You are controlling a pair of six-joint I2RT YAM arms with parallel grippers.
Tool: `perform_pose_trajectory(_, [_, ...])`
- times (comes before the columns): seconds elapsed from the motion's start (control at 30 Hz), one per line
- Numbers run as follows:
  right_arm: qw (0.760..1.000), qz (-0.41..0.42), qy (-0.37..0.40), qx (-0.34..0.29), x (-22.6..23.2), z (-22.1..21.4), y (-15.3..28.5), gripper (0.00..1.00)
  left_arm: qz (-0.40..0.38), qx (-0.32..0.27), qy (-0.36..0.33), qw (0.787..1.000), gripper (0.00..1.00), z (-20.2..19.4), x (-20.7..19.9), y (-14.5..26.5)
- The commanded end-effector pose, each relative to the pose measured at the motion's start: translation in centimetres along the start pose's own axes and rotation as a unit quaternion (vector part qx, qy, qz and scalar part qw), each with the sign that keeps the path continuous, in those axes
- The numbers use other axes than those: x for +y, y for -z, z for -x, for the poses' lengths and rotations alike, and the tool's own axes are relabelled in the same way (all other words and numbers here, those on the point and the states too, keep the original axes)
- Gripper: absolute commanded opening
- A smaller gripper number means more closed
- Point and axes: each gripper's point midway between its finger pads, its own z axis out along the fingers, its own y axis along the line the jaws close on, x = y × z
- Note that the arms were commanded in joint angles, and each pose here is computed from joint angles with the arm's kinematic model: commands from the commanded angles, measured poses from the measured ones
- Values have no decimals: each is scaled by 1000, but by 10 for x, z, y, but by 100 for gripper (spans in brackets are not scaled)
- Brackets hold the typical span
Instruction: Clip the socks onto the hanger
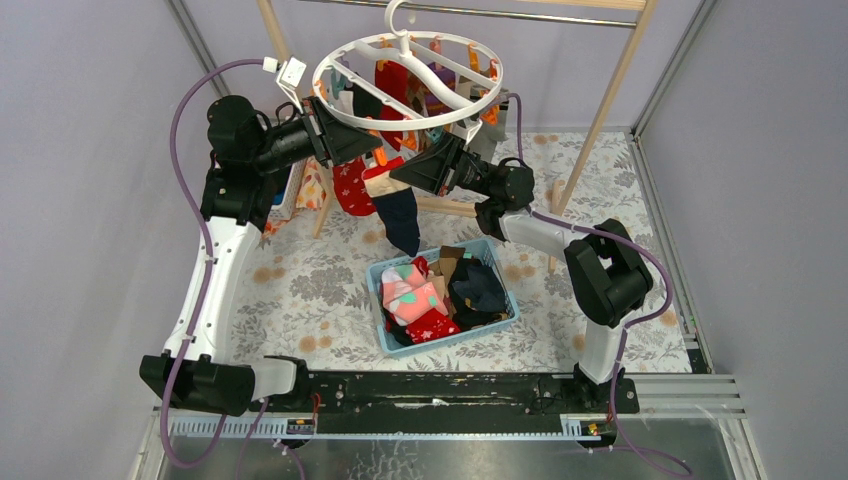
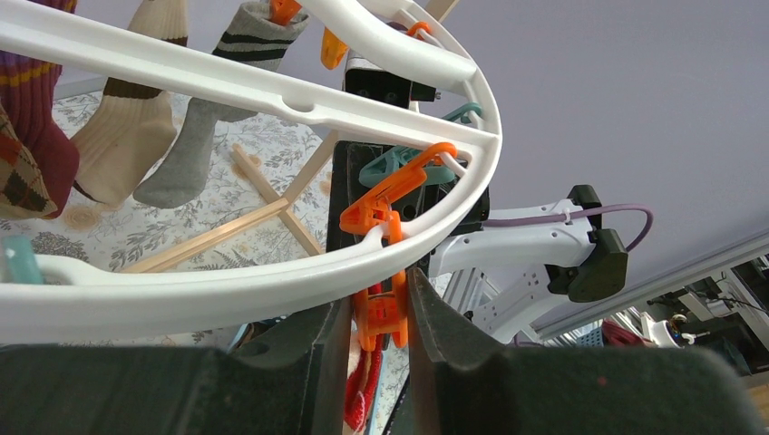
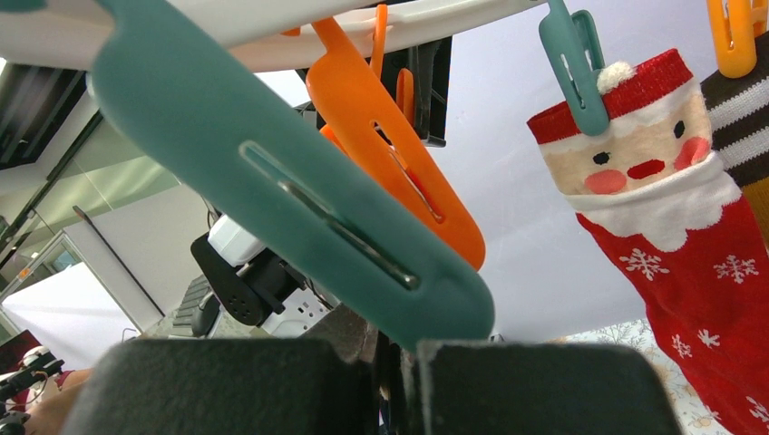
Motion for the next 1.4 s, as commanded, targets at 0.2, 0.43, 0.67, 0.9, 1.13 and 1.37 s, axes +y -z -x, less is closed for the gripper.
perform_pose_trajectory(0.2, [991, 61, 103, -52, 41, 35, -9, 0, -23, 13, -16, 1000, 2, 0, -14, 4])
perform_pose_trajectory(0.43, [990, 65, 109, -62, 42, 41, -13, 0, -27, 12, -14, 999, 2, 1, -17, 4])
perform_pose_trajectory(0.67, [989, 66, 113, -70, 40, 46, -16, 0, -29, 13, -13, 999, 2, 1, -19, 4])
perform_pose_trajectory(0.9, [989, 64, 111, -74, 37, 46, -18, 0, -29, 12, -13, 999, 5, 1, -18, 4])
perform_pose_trajectory(1.13, [989, 64, 109, -78, 37, 46, -18, 0, -19, 4, -17, 1000, 47, 4, -16, 4])
perform_pose_trajectory(1.37, [988, 63, 103, -93, 38, 52, -19, 10, -6, 7, -16, 1000, 54, 0, -13, 8])
